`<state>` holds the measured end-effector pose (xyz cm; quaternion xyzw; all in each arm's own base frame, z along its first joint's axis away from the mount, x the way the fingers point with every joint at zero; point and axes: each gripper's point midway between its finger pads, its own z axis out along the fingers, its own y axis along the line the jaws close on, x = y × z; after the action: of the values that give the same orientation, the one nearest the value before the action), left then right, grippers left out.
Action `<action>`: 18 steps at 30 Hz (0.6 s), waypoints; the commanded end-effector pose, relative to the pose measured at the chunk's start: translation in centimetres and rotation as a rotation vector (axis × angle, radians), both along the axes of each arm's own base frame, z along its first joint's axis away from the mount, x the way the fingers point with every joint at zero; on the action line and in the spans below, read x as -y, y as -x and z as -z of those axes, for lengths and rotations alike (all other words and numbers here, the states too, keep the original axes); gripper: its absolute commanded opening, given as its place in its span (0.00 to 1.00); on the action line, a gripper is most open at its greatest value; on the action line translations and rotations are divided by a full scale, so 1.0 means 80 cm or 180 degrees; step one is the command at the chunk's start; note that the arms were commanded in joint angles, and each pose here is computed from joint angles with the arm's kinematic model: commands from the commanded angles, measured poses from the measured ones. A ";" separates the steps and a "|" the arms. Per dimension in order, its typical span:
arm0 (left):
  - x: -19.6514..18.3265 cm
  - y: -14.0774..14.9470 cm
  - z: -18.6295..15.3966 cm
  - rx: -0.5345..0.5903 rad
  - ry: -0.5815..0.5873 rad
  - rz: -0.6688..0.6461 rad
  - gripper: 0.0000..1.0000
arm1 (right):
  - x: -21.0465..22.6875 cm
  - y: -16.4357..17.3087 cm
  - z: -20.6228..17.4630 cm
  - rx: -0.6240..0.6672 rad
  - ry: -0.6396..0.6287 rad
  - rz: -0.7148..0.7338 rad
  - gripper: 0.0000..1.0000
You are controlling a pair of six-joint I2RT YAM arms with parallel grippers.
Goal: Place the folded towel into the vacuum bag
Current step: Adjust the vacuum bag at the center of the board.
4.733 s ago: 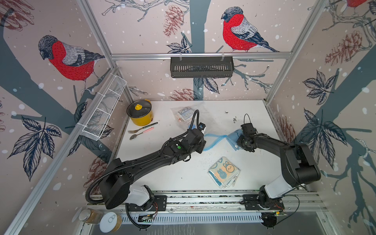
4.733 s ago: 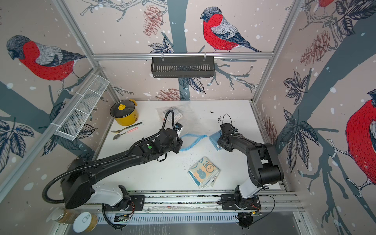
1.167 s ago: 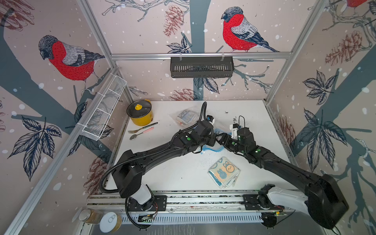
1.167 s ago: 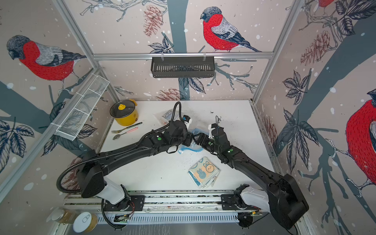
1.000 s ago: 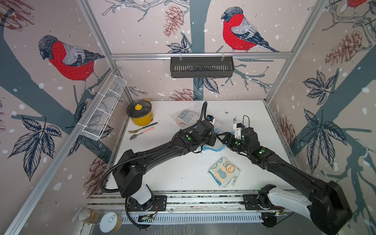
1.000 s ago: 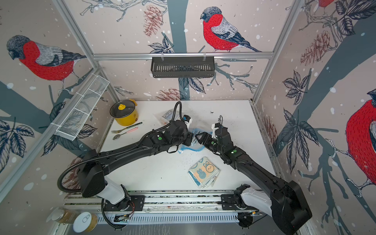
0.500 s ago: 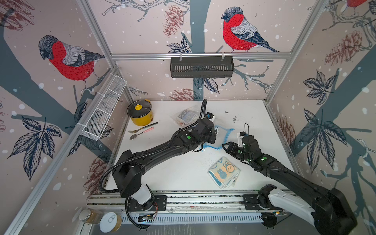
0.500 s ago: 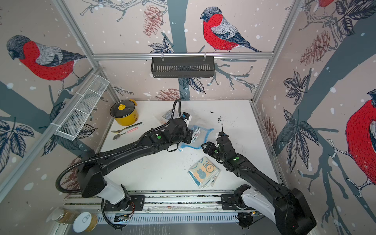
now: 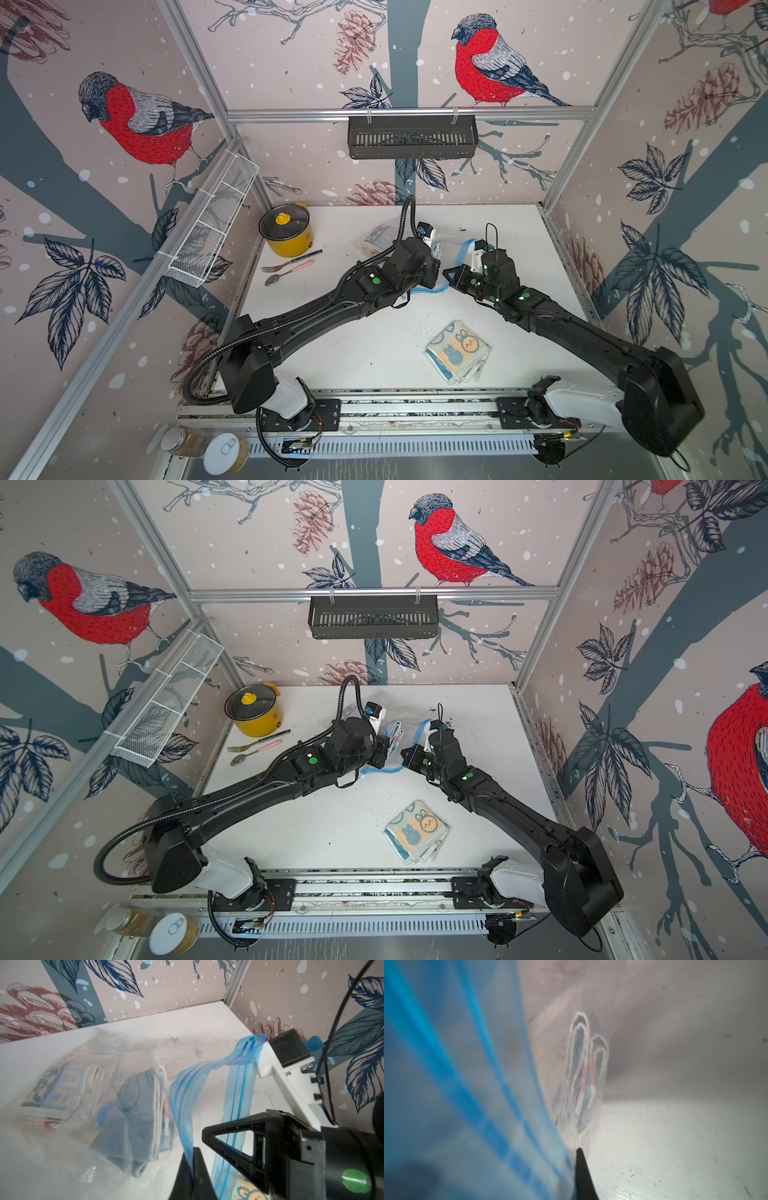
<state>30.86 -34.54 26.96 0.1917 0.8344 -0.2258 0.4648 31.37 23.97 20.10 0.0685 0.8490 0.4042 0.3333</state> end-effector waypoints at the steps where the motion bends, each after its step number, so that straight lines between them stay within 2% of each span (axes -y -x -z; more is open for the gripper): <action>1: -0.003 -0.013 -0.059 0.0479 0.0155 -0.0067 0.00 | -0.006 -0.009 -0.030 0.0180 0.0102 -0.0058 0.01; 7: -0.008 -0.017 -0.128 0.0845 0.0193 -0.0087 0.00 | -0.018 -0.017 -0.092 0.0455 0.0077 -0.0132 0.01; 10: -0.014 -0.017 -0.151 0.0986 0.0189 -0.0120 0.00 | -0.018 -0.017 -0.099 0.0485 0.0096 -0.0131 0.01; 18: -0.010 -0.010 -0.159 0.1040 0.0166 0.0036 0.00 | -0.009 -0.011 -0.091 0.0473 0.0138 -0.0077 0.01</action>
<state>31.80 -33.65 38.20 0.2138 0.7566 -0.2089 0.5815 32.31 25.17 27.91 0.0197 0.8272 0.4073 0.3866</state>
